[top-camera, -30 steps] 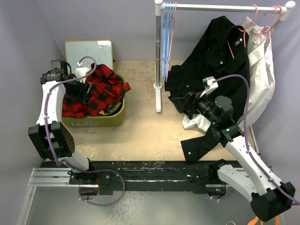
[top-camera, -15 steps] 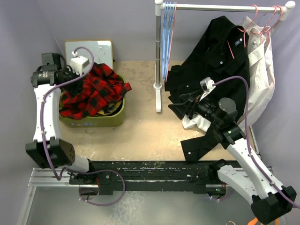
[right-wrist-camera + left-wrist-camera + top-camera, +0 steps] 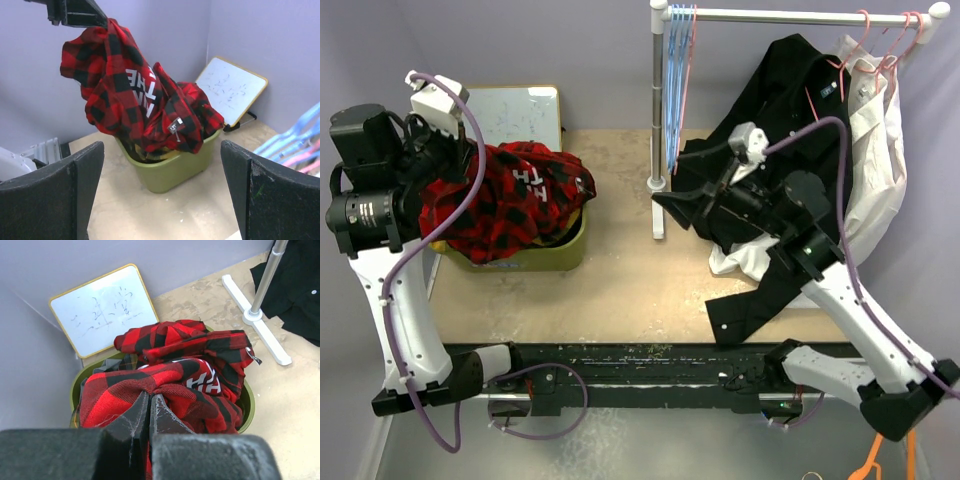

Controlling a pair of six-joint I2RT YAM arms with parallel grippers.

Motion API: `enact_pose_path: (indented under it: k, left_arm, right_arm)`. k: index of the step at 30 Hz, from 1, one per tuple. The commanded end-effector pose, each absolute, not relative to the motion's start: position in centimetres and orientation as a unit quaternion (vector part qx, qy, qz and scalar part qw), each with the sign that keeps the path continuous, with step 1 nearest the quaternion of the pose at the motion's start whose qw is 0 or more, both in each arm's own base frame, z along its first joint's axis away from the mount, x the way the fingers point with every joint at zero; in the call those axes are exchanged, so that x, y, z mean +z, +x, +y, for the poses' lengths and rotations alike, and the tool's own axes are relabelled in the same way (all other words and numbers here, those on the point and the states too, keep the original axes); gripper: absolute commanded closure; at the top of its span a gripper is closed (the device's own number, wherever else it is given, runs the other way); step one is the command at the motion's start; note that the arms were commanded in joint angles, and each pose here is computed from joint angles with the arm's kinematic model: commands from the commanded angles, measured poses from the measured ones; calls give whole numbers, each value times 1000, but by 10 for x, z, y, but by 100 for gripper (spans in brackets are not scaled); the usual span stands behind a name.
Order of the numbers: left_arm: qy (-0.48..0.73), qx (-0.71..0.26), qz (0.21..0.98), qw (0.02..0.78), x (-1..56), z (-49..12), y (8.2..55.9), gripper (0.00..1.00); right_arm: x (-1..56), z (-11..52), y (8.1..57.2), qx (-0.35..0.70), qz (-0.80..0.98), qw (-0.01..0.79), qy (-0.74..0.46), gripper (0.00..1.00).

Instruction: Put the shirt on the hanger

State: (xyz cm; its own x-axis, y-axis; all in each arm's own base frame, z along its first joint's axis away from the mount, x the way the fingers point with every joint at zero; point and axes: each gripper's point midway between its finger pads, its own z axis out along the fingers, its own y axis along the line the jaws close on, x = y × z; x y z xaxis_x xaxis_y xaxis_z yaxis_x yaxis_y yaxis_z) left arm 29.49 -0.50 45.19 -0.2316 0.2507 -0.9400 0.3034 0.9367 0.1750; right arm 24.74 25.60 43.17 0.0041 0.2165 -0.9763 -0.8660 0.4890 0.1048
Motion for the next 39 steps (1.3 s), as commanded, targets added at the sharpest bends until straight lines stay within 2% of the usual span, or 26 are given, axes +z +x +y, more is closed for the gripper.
enact_pose_path:
  k: [1, 5, 9, 14, 24, 29, 37, 38, 39]
  left_arm:
    - [182, -46, 765, 616, 473, -15, 294, 100]
    - [186, -42, 760, 621, 478, -16, 288, 100]
    - [188, -41, 756, 626, 483, -18, 281, 100]
    - [223, -49, 737, 636, 497, -30, 264, 100]
    - [237, -19, 723, 649, 510, -29, 246, 100]
    - [232, -8, 718, 656, 518, -26, 245, 100]
    - [254, -36, 712, 654, 517, -39, 236, 100]
    - [269, -48, 709, 650, 515, -45, 232, 100]
    - [284, -60, 705, 647, 514, -51, 227, 100]
  right_arm:
    - [424, 290, 270, 392, 564, 648, -328, 0]
    - [396, 338, 285, 394, 572, 614, -375, 0]
    - [384, 382, 280, 421, 552, 583, -422, 0]
    - [382, 423, 271, 409, 517, 588, -468, 0]
    - [361, 428, 335, 327, 577, 633, -400, 0]
    - [356, 445, 295, 399, 520, 591, -471, 0]
    - [322, 463, 279, 434, 514, 520, -526, 0]
    - [318, 465, 277, 439, 513, 512, -531, 3]
    - [316, 468, 276, 443, 512, 505, -535, 14]
